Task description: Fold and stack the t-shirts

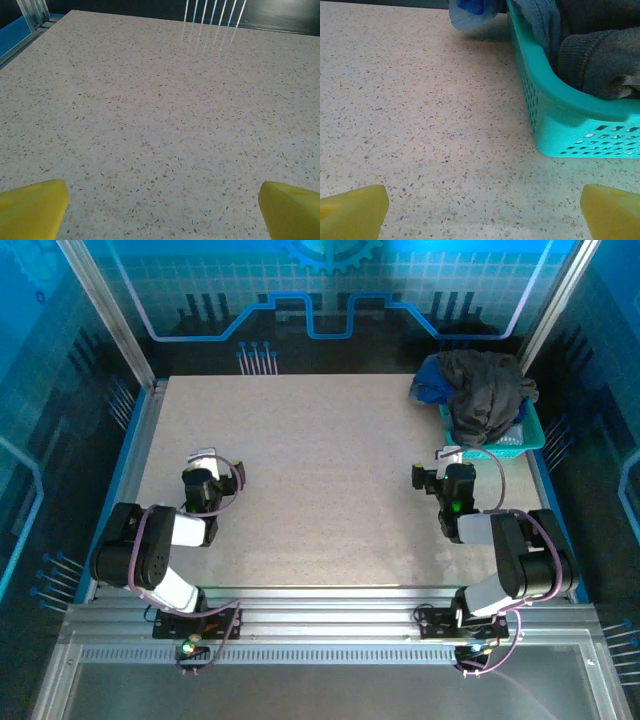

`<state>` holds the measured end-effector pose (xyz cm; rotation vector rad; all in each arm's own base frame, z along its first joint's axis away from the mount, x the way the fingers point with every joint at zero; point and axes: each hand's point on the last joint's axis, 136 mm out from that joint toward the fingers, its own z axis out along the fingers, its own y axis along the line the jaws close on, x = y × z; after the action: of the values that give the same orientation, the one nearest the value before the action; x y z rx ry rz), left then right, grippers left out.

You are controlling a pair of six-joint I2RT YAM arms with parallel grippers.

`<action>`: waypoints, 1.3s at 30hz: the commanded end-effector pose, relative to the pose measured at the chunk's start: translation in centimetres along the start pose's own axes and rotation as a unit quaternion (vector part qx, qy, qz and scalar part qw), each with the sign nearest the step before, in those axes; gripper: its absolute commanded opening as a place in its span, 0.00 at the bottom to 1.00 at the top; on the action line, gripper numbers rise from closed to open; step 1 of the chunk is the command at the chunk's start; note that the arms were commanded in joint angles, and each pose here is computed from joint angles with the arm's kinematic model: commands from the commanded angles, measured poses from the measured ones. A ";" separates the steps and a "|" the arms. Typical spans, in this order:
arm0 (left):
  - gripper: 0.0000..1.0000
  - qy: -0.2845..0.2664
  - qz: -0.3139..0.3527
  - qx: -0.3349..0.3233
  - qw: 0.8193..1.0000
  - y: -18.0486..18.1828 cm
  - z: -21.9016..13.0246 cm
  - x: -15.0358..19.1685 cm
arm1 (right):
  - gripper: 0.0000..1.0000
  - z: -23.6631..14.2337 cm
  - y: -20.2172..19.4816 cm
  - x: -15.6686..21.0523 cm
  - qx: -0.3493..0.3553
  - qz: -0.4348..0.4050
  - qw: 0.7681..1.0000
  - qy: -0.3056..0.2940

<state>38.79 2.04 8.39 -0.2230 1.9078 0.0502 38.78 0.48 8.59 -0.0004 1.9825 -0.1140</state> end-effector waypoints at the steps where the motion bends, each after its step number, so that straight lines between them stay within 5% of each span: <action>1: 0.99 -0.017 0.007 0.005 1.000 -0.4 0.1 -1.4 | 1.00 0.1 0.0 -1.2 0.002 0.003 1.000 -0.018; 22: 0.99 -0.024 0.005 0.004 1.000 -0.4 0.0 -1.5 | 1.00 0.1 0.0 -1.2 0.002 0.003 1.000 -0.020; 25: 0.99 -0.065 0.020 -0.009 0.998 -0.6 -1.9 -2.8 | 1.00 -1.7 0.1 -4.0 0.034 -0.024 0.999 -0.031; 29: 0.99 -0.140 0.089 -0.020 0.986 -4.9 -6.4 -9.4 | 1.00 -8.6 1.6 -15.2 0.056 -0.029 0.990 -0.129; 32: 0.99 -0.173 -0.005 -0.033 0.984 -5.8 -9.3 -17.6 | 1.00 -12.5 1.9 -22.6 0.016 0.048 0.995 -0.086; 33: 0.99 -0.138 -0.062 -0.039 0.988 -5.4 -9.7 -18.5 | 1.00 -12.9 1.4 -23.1 0.003 0.092 0.995 -0.043; 35: 0.99 -0.087 -0.232 -0.066 0.967 -3.5 -10.7 -20.4 | 1.00 -12.7 -1.1 -22.9 0.027 0.210 0.977 0.033; 37: 0.99 -0.044 -0.336 0.009 0.941 -4.6 -9.3 -21.5 | 0.83 -11.0 -1.5 -23.6 -0.003 0.233 0.971 0.059; 39: 0.99 -0.001 -0.357 0.088 0.930 -7.5 -8.4 -23.4 | 0.75 -9.9 -3.0 -23.7 0.044 0.237 0.967 0.082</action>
<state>38.64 -1.25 40.38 -0.5738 1.4284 -0.3279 38.30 -0.64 46.95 0.3869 1.6204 0.1142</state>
